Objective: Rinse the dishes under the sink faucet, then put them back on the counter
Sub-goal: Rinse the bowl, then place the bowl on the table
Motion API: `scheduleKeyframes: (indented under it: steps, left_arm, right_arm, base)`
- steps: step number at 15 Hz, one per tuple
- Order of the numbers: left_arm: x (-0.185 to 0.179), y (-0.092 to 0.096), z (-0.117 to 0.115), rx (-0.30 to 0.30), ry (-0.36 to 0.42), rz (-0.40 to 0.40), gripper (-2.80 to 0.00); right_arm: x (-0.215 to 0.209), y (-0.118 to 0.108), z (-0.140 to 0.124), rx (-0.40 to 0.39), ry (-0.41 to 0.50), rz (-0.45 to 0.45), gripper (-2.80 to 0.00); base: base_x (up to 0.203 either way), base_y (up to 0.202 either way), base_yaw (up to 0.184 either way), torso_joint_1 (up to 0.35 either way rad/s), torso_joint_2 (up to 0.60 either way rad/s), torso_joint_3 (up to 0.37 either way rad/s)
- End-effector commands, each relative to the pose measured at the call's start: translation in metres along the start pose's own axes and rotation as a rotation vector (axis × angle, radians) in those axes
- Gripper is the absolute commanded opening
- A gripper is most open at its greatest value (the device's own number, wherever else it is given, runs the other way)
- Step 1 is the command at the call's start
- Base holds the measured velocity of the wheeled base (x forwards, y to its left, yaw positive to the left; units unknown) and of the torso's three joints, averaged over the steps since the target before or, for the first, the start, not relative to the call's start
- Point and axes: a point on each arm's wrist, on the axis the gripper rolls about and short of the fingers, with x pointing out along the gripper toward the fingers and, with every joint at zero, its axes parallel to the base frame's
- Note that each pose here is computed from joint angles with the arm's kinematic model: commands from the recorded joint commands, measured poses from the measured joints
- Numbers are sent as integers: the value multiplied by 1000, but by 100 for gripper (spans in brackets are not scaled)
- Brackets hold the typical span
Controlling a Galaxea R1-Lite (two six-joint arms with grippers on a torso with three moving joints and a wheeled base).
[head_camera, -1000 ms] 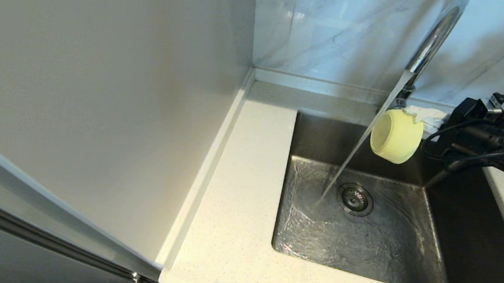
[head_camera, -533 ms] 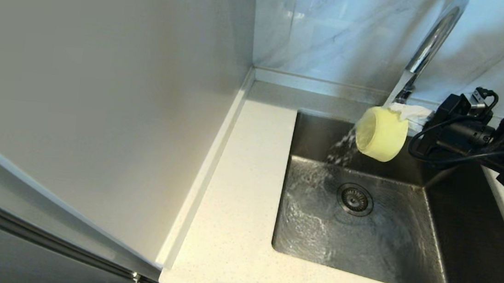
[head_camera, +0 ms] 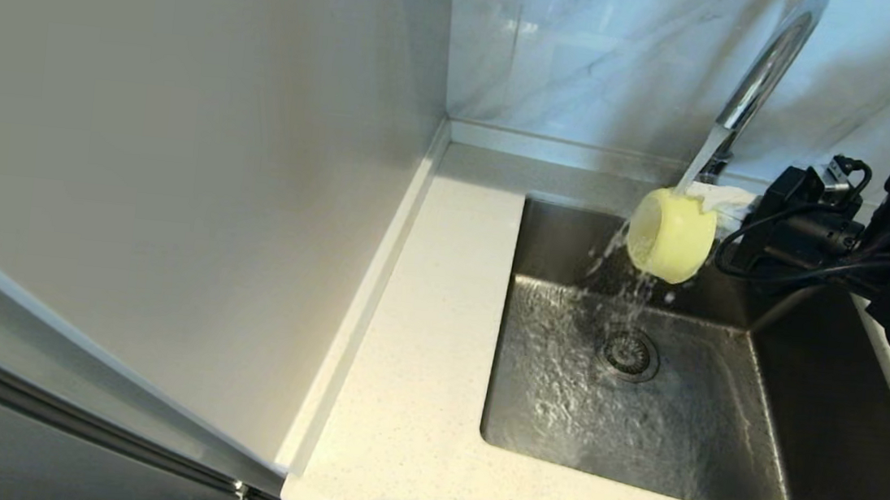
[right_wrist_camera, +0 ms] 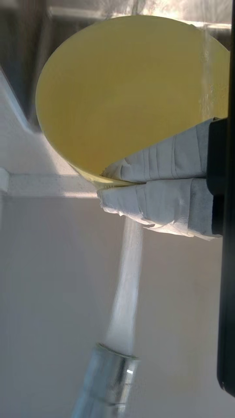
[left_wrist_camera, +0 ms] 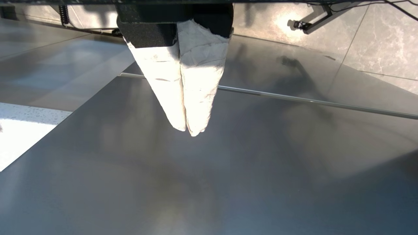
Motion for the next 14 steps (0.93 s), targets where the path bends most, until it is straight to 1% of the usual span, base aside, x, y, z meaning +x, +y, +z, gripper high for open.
scheduleKeyframes:
  steps: [1,2,3,5,6,7,9,10,11,12,14]
  left_arm:
    - [0,0,0,0,0,0,-280]
    - [0,0,0,1,0,0,-280]
    - [0,0,0,0,0,0,-280]
    - [0,0,0,0,1,0,-280]
    - [0,0,0,0,0,0,-280]
    - [0,0,0,0,-1,0,-280]
    - [0,0,0,0,0,0,-280]
    - [0,0,0,0,1,0,-280]
    - [0,0,0,0,0,0,-280]
    - [0,0,0,0,0,0,-280]
    - [0,0,0,0,0,0,-280]
  right_arm:
    - [-3,-10,10,7,-19,-18,-280]
    - [-10,-14,17,-4,-40,-34,-280]
    - [-18,-17,24,-33,-65,-54,-280]
    - [-38,-21,34,-123,-102,-108,-280]
    - [-45,-24,32,-173,-101,-135,-280]
    - [-52,-27,25,-254,-92,-162,-280]
    - [-66,-33,6,-465,-72,-226,-280]
    - [-75,-35,-5,-566,-78,-258,-280]
    - [-82,-32,-14,-637,-99,-261,-280]
    - [-90,-25,-21,-714,-139,-242,-280]
    - [-110,-2,-32,-865,-226,-199,-280]
  base:
    - [0,0,0,0,0,0]
    - [0,0,0,0,0,0]
    - [0,0,0,0,0,0]
    - [0,0,0,0,0,0]
    - [0,0,0,0,0,0]
    - [0,0,0,0,0,0]
    - [0,0,0,0,0,0]
    - [0,0,0,0,0,0]
    - [0,0,0,0,0,0]
    - [0,0,0,0,0,0]
    - [0,0,0,0,0,0]
